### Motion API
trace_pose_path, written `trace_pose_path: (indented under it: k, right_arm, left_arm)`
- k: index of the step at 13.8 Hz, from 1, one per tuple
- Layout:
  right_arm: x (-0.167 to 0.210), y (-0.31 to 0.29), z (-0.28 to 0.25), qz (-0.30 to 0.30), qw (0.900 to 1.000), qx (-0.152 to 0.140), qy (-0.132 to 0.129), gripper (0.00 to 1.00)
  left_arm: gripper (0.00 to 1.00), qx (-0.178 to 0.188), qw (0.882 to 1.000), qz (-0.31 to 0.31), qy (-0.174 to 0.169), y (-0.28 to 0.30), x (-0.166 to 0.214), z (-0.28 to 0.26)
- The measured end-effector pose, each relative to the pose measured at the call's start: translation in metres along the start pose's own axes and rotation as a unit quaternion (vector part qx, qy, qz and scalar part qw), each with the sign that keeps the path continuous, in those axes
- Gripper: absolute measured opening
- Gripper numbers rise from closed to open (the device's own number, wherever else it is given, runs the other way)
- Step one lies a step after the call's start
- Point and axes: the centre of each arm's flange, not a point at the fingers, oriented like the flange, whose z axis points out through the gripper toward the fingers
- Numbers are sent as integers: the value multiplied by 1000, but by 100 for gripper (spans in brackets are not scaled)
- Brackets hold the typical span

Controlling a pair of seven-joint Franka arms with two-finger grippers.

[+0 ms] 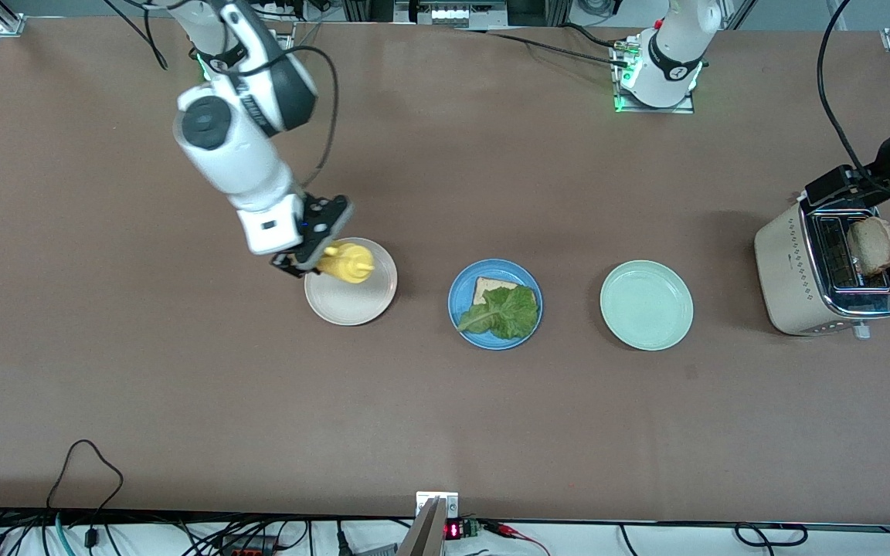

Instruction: Make sandwich in blue plate with both arms

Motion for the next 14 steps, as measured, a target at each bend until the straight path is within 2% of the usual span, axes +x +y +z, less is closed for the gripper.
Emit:
trace_pose_path:
  k: [3, 7, 14]
  right_arm:
    - [39, -38, 26, -17, 1000, -12, -9, 58]
    - [77, -59, 75, -58, 997, -36, -28, 58]
    - [110, -82, 138, -77, 994, -62, -51, 58]
  left_arm:
    - [100, 0, 1000, 0, -1, 0, 1, 2]
    - [100, 0, 1000, 0, -8, 0, 0, 3]
    - [100, 0, 1000, 0, -8, 1, 0, 3]
